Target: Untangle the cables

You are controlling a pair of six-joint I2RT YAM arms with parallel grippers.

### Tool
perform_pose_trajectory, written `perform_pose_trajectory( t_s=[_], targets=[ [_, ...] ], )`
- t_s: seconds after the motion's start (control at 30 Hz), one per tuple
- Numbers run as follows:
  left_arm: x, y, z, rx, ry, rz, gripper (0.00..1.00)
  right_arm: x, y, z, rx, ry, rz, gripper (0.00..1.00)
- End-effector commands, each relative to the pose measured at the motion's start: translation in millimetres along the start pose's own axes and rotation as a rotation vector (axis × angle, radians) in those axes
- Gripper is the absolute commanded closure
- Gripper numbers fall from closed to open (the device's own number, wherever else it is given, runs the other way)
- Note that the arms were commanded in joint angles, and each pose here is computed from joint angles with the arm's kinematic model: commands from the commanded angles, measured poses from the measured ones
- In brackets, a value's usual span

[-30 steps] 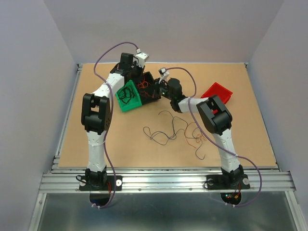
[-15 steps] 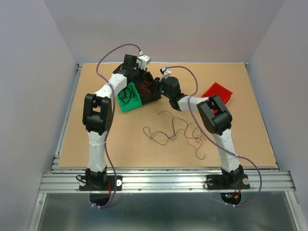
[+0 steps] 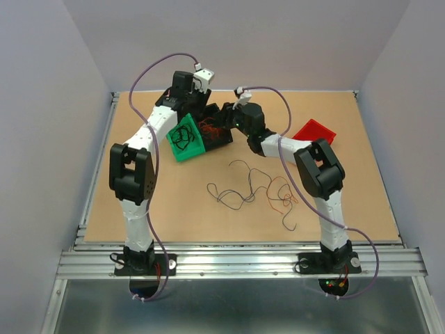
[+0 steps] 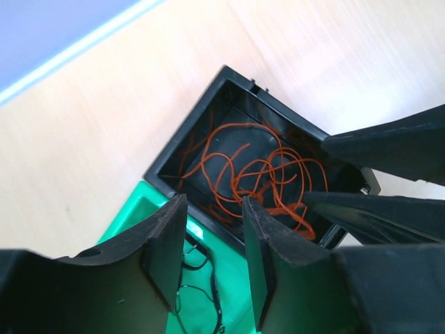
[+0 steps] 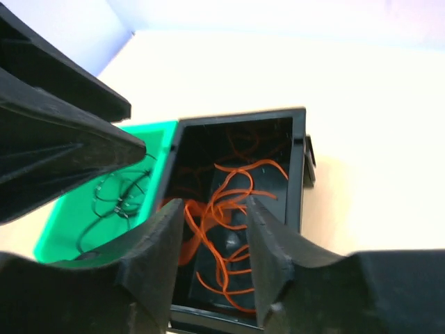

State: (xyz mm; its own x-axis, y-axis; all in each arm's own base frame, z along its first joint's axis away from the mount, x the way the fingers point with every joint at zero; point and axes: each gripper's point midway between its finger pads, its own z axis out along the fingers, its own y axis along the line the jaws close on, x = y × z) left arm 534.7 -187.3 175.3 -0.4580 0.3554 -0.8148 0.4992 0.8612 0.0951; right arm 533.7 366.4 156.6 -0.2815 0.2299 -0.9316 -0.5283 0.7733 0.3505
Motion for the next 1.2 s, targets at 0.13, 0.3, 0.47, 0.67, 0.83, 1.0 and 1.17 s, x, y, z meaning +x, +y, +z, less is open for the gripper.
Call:
perform_pose_trajectory(
  t_s=[0.13,0.3,0.47,0.67,0.83,1.0,1.17],
  targets=[
    [-42.9,7.1,-46.1,-0.058,-0.144,0.039,0.5,-42.9,23.4,-40.0,-0.035,-0.087,-0.039,0.48],
    [-53.7,-31.1,-72.0,0.06,-0.212,0.085,0.45,-50.7,30.7,-91.4,-0.039,-0.082,-0.062,0.38],
    [-39.0,-111.8,-114.5,0.164,-0.291,0.275,0.37,-54.6,35.4,-151.0,-0.027,-0.052,-0.061,0.35],
    [-15.6,-205.9,-155.0,0.36,-0.397,0.404,0.27,-60.2,20.1,-228.5,0.109,-0.018,-0.075,0.3],
    [22.3,-252.2,-140.3,0.522,-0.333,0.502,0.13,-66.7,-6.1,-284.0,0.289,-0.028,-0.083,0.11],
    [68.1,-293.6,-114.7,0.59,-0.199,0.61,0.01,-78.3,-22.6,-327.1,0.407,-0.094,-0.065,0.01],
    [93.1,-311.0,-95.3,0.595,-0.119,0.655,0.04,-81.4,-24.7,-345.9,0.434,-0.107,-0.047,0.01]
  ],
)
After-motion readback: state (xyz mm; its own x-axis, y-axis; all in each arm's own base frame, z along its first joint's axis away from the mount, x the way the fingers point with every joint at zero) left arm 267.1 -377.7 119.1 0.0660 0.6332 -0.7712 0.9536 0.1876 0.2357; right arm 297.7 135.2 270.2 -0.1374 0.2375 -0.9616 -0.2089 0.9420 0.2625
